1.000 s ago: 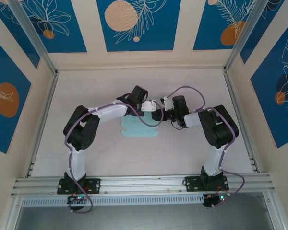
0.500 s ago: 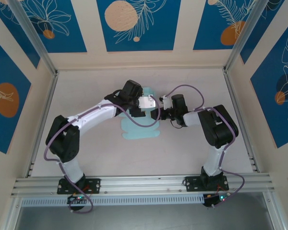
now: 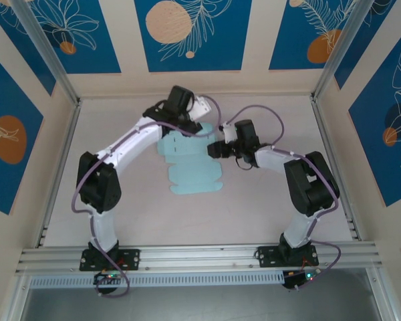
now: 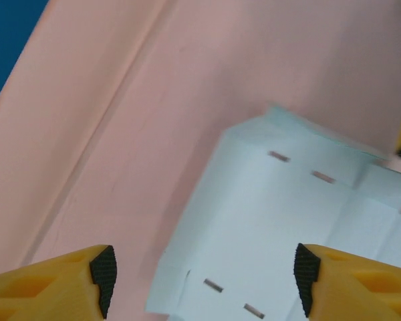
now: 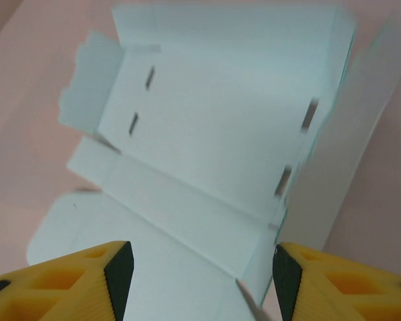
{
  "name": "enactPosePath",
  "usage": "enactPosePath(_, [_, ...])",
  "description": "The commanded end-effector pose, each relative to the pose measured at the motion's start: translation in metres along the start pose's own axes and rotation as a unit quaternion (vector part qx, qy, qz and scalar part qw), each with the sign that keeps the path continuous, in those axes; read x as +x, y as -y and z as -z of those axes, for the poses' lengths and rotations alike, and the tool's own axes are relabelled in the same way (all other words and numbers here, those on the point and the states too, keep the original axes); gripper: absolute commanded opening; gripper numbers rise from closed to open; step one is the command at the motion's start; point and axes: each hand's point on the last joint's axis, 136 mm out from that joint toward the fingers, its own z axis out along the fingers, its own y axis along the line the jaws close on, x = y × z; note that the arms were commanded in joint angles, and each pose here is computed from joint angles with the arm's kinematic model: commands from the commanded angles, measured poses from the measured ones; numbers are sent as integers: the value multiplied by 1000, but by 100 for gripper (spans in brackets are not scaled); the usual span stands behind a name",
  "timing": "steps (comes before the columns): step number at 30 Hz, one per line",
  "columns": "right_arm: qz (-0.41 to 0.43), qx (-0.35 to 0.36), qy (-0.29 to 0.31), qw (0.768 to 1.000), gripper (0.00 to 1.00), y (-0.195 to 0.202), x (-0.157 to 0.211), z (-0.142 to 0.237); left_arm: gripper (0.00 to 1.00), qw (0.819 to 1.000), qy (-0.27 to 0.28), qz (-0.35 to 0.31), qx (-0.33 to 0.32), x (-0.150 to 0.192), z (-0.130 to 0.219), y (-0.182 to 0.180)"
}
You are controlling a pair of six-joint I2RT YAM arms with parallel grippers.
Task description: Fold the paper box
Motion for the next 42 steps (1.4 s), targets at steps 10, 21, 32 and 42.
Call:
enactPosePath(10, [-55, 53, -35, 996, 60, 6, -42, 44, 78, 950, -57, 191, 239, 57, -60, -36])
enactPosePath(21, [-84, 56, -16, 995, 60, 6, -58, 69, 80, 952, -87, 174, 236, 89, -86, -45])
enactPosePath(32, [-80, 53, -3, 995, 60, -1, -56, 80, 78, 959, -159, 151, 182, 129, -109, -53])
enactPosePath(42, [-79, 57, 1, 995, 60, -1, -54, 83, 68, 949, -166, 153, 221, 135, -119, -30])
